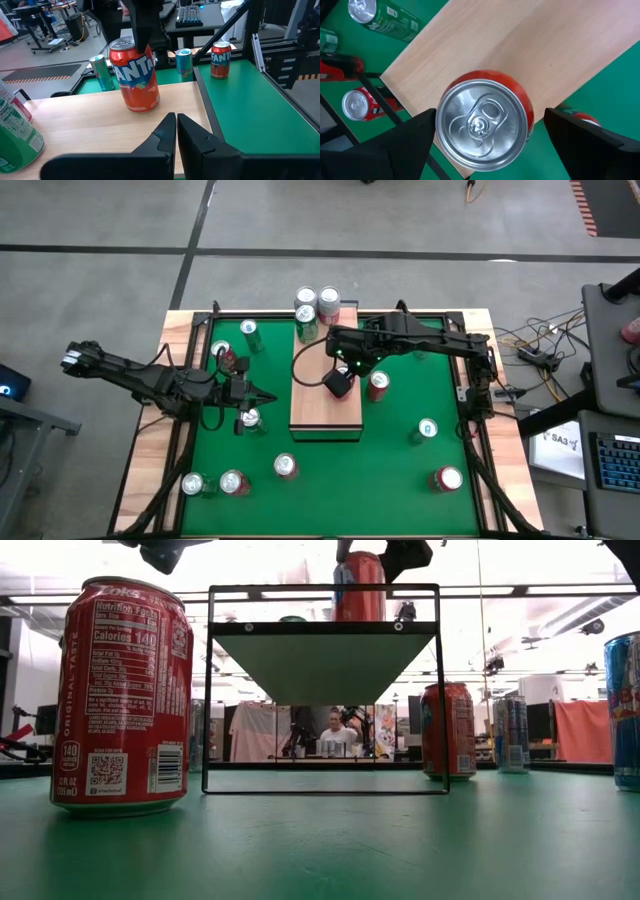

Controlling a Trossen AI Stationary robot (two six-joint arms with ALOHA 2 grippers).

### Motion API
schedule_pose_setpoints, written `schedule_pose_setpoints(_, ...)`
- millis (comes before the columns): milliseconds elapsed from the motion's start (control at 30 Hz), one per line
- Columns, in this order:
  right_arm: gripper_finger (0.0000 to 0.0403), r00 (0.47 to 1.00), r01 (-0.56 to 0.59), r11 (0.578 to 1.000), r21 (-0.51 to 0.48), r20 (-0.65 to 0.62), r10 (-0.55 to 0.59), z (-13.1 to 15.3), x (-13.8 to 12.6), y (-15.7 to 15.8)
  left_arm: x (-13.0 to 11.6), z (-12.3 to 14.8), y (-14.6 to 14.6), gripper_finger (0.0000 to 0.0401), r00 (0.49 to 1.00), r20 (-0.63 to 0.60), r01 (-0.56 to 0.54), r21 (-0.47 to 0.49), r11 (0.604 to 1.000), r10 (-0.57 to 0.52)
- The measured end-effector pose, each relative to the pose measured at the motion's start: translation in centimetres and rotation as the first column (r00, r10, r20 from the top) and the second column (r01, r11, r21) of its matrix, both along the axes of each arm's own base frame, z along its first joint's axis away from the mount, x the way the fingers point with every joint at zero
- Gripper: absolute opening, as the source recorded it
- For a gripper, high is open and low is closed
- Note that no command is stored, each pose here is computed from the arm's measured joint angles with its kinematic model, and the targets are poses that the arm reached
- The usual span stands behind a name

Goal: Place canned beverage on shelf
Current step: Put the orange can on the shelf

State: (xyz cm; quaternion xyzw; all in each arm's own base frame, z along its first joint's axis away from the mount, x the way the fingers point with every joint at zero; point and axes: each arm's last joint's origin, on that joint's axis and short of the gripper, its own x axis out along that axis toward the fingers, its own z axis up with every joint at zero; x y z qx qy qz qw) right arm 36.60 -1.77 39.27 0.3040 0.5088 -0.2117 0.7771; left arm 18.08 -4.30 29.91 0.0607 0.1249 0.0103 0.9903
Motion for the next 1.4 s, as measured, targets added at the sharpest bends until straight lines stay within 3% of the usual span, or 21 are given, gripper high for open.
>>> schedule_pose_setpoints(367, 0.0359, 0.984, -0.029, 0.999, -0.038, 0.176, 0.035, 1.7, 0.9, -0.1, 0.0, 0.0, 0.0, 0.0, 1.0, 0.0, 0.003, 0.01, 1.0, -0.003)
schedule_pose_setpoints(533, 0.0359, 0.935, -0.117, 0.983, -0.138, 0.319, 0.156, 3.9, 1.2, -0.1, 0.0, 0.1, 0.0, 0.0, 1.0, 0.005, 0.012, 0.04, 0.999, -0.012)
schedule_pose_setpoints(633, 0.0359, 0.885, -0.193, 0.953, -0.233, 0.379, 0.271, 4.6, 1.7, -0.1, 0.0, 0.2, 0.0, 0.0, 1.0, 0.015, 0.014, 0.047, 0.999, -0.014)
schedule_pose_setpoints(800, 0.0347, 0.845, -0.322, 0.872, -0.37, 0.303, 0.441, 4.9, 0.9, -0.4, 0.0, 0.1, 0.0, 0.0, 1.0, 0.009, 0.024, 0.089, 0.996, -0.025)
schedule_pose_setpoints(1100, 0.0325, 0.811, -0.415, 0.785, -0.459, 0.204, 0.548, 6.3, -2.7, -1.3, 0.1, 0.2, 0.0, 0.0, 1.0, 0.014, 0.021, 0.073, 0.997, -0.022)
schedule_pose_setpoints(1400, 0.0325, 0.776, -0.416, 0.748, -0.517, 0.227, 0.589, 5.3, -6.0, -0.9, 0.2, 0.6, 0.0, 0.0, 0.998, 0.059, 0.005, -0.003, 1.0, -0.005)
